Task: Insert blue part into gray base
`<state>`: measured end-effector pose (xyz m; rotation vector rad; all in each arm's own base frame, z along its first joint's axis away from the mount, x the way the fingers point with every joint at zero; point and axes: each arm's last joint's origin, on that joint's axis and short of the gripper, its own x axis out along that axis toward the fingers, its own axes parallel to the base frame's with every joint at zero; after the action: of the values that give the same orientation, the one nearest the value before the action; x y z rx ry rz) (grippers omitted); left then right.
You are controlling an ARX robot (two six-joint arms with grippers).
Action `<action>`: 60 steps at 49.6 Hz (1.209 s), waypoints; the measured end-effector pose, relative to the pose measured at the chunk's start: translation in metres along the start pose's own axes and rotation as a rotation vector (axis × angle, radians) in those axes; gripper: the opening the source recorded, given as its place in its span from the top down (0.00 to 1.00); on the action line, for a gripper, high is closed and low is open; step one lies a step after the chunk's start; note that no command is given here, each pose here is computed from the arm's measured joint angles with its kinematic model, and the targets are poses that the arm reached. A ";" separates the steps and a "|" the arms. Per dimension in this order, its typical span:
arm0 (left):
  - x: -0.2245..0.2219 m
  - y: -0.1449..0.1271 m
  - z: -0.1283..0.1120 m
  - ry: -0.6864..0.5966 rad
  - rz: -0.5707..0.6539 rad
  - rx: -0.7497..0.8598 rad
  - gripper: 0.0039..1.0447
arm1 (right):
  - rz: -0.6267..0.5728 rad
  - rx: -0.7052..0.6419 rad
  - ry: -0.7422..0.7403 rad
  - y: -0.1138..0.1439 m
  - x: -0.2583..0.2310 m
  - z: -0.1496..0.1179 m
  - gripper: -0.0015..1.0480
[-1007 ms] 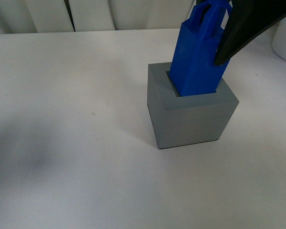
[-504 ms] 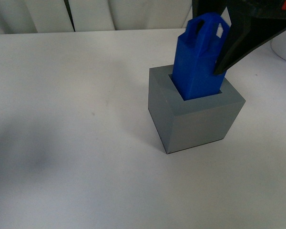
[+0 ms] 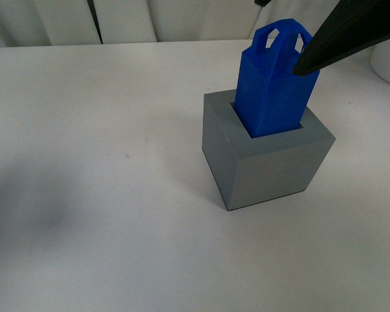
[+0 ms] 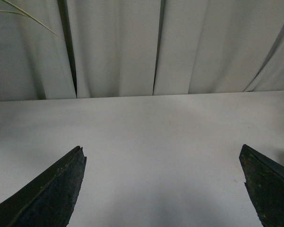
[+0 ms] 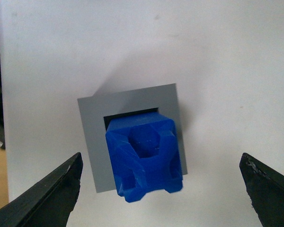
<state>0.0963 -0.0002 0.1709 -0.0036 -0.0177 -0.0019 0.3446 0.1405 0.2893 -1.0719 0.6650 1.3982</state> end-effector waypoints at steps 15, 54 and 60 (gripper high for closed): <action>0.000 0.000 0.000 0.000 0.000 0.000 0.06 | -0.251 0.157 -0.294 0.039 -0.032 -0.020 0.07; 0.000 0.000 0.000 0.000 0.000 0.000 0.06 | -1.403 1.059 -0.645 0.186 -0.012 -0.094 0.55; 0.000 0.000 0.000 0.000 0.000 0.000 0.06 | -1.391 1.062 -0.647 0.205 -0.002 -0.104 0.82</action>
<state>0.0963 -0.0002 0.1709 -0.0036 -0.0177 -0.0016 0.1683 0.0183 0.2074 -0.0175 0.0100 0.0054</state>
